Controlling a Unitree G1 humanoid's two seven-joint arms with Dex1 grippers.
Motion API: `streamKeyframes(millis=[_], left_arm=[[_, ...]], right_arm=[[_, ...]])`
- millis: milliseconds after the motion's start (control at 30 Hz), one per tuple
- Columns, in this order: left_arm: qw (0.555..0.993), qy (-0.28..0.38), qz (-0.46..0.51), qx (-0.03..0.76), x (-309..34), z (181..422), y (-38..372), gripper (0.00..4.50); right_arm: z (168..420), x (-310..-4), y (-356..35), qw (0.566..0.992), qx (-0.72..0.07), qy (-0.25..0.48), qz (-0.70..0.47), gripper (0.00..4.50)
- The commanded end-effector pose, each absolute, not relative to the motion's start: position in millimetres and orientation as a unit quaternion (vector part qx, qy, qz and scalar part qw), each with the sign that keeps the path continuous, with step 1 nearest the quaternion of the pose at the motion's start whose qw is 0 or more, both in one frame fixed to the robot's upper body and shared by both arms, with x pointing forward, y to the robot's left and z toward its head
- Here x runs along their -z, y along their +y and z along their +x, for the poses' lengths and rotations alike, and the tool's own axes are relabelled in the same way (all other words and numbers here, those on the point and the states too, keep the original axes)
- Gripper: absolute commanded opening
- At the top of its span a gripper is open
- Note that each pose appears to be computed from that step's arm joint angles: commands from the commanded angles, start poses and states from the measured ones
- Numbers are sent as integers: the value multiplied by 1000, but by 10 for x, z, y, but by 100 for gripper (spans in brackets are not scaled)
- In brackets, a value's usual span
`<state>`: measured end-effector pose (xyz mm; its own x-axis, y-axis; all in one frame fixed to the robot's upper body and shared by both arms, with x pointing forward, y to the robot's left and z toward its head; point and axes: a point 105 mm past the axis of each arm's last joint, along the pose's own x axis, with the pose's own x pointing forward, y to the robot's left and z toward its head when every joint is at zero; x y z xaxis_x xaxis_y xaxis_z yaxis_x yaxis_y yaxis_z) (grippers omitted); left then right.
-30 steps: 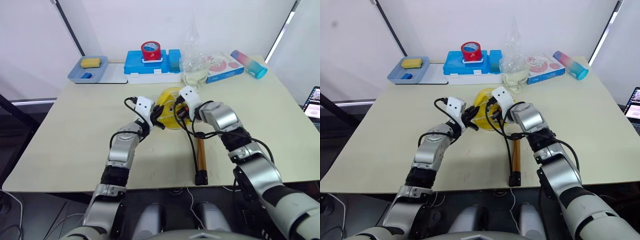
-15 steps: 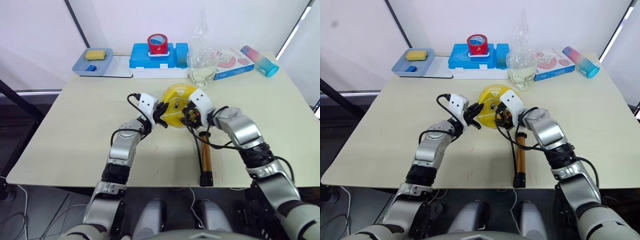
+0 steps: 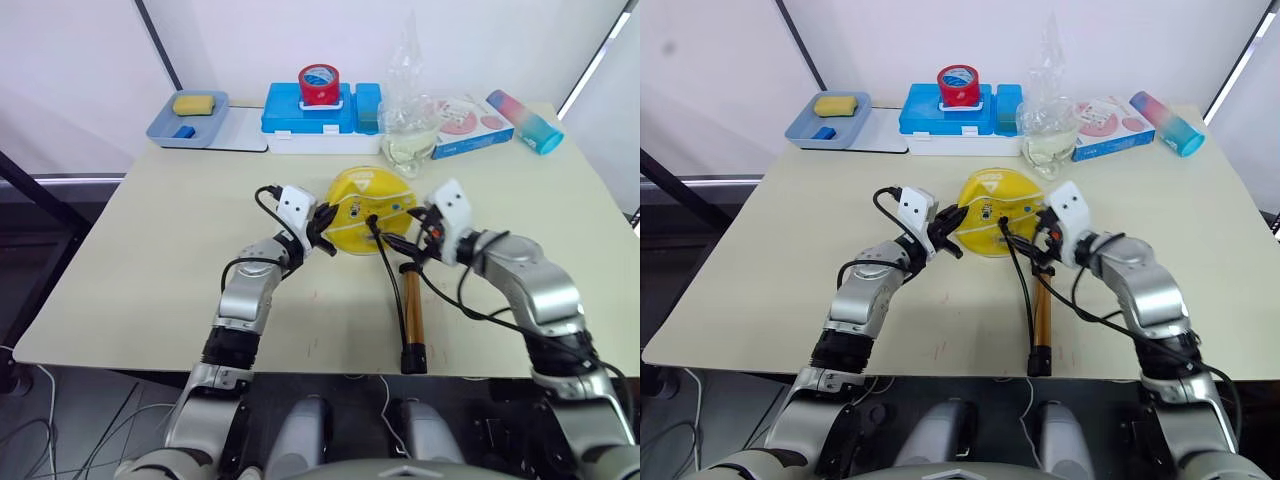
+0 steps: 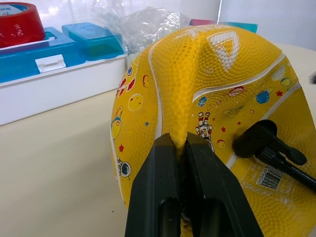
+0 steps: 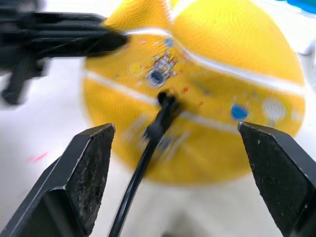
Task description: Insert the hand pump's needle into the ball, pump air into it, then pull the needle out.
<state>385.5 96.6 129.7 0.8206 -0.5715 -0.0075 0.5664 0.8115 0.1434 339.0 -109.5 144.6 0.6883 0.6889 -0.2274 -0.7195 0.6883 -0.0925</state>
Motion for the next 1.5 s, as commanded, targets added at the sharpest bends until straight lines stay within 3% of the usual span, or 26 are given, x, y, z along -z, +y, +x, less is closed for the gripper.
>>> streamKeyframes(millis=[33,267,467,500,733,900,1100,1367,1400,1500], left_arm=[[951,38,76,298,-1009,3822,1025,0],[951,40,76,298,-1003,3833,1029,0],[950,39,77,301,-1010,3825,1011,0],[950,39,77,301,-1012,3828,1012,0],[949,39,79,303,-1015,3831,1000,0],[944,34,84,317,-1041,3816,962,0],[945,27,79,317,-1075,3798,972,0],[944,2,53,326,-1192,3785,981,0],[945,-2,50,324,-1220,3790,992,76],[940,-33,57,334,-1445,3759,1000,189]], right_arm=[[3272,-1636,-1251,912,-396,40,-95,416],[3044,-1514,-1718,919,-388,28,-65,416],[2800,-1282,-2123,902,-412,35,-125,416],[2748,-1257,-2202,901,-418,34,-115,434],[2517,-1221,-2506,891,-444,24,-96,434],[2406,-1121,-2627,890,-442,30,-107,434],[2384,-1219,-2738,907,-409,-19,-104,434],[2380,-1219,-2758,912,-398,-30,-98,434],[2382,-1221,-2759,912,-397,-31,-99,450],[2376,-1218,-2757,912,-397,-34,-92,450]])
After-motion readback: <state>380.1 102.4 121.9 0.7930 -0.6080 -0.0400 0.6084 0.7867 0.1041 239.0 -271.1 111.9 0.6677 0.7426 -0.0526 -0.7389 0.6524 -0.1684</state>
